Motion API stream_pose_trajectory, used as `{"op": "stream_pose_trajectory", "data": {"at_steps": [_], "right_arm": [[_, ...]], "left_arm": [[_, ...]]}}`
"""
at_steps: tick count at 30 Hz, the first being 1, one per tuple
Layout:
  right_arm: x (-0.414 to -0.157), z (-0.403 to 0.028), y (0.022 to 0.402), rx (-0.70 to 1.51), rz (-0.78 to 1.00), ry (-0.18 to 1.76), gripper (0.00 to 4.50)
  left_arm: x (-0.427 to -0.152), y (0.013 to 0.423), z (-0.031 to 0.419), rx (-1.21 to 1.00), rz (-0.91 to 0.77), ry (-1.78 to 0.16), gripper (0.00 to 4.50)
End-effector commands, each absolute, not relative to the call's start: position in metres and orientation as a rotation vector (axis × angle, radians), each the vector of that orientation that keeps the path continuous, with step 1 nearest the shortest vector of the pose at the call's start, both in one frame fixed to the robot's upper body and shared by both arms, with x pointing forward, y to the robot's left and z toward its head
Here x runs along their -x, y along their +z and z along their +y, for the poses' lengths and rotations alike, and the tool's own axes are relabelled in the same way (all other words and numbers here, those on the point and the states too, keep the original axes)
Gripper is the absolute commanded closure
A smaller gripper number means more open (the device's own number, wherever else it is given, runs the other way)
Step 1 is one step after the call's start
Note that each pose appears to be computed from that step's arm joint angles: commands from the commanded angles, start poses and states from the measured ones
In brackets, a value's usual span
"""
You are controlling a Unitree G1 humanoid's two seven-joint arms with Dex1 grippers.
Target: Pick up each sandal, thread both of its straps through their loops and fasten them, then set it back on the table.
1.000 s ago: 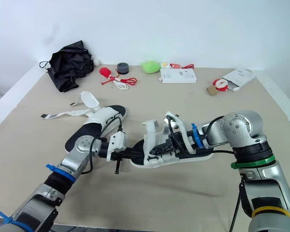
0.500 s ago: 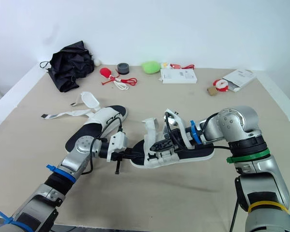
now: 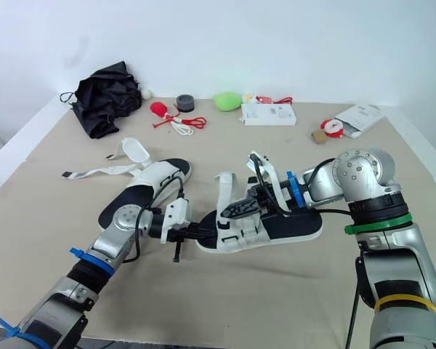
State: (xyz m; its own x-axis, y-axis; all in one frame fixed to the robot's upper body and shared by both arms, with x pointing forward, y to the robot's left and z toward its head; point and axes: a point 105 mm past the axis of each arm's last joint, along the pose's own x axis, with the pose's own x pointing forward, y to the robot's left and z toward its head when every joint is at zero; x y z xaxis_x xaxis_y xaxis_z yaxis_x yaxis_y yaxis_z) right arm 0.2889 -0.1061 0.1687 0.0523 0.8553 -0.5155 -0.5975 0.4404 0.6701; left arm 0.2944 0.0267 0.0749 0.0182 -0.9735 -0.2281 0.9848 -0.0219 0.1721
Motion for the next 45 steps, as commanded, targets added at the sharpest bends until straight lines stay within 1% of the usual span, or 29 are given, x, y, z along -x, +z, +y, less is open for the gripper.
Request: {"op": "stream_pose_trajectory", "data": {"at_steps": [1, 5, 13, 19, 29, 33, 36, 39, 42, 45], "right_arm": [[-0.282, -0.11, 0.16, -0.295, 1.041, 1.119, 4.43], [-0.282, -0.113, 0.152, -0.3, 1.061, 1.09, 4.43], [-0.279, -0.119, 0.151, -0.281, 1.069, 1.075, 4.43], [-0.284, -0.124, 0.143, -0.271, 1.076, 1.024, 4.43], [-0.271, -0.124, 0.141, -0.215, 1.087, 1.07, 4.43], [-0.264, -0.115, 0.138, 0.017, 1.022, 1.134, 4.43], [-0.263, -0.11, 0.131, 0.12, 0.992, 1.18, 4.43], [-0.259, -0.107, 0.129, 0.178, 0.962, 1.245, 4.43], [-0.247, -0.109, 0.127, 0.262, 0.94, 1.337, 4.43], [-0.24, -0.112, 0.123, 0.317, 0.934, 1.383, 4.43]], "left_arm": [[-0.27, -0.002, 0.047, -0.31, 0.403, -1.551, 4.5], [-0.269, -0.001, 0.048, -0.307, 0.404, -1.547, 4.5], [-0.269, 0.0, 0.044, -0.296, 0.398, -1.543, 4.5], [-0.269, 0.0, 0.042, -0.29, 0.393, -1.545, 4.5], [-0.271, 0.001, 0.043, -0.292, 0.393, -1.541, 4.5], [-0.271, 0.001, 0.042, -0.292, 0.392, -1.544, 4.5], [-0.272, 0.002, 0.042, -0.294, 0.39, -1.544, 4.5], [-0.273, 0.003, 0.041, -0.295, 0.388, -1.542, 4.5], [-0.273, 0.003, 0.043, -0.296, 0.388, -1.536, 4.5], [-0.272, 0.003, 0.045, -0.296, 0.391, -1.534, 4.5]]}}
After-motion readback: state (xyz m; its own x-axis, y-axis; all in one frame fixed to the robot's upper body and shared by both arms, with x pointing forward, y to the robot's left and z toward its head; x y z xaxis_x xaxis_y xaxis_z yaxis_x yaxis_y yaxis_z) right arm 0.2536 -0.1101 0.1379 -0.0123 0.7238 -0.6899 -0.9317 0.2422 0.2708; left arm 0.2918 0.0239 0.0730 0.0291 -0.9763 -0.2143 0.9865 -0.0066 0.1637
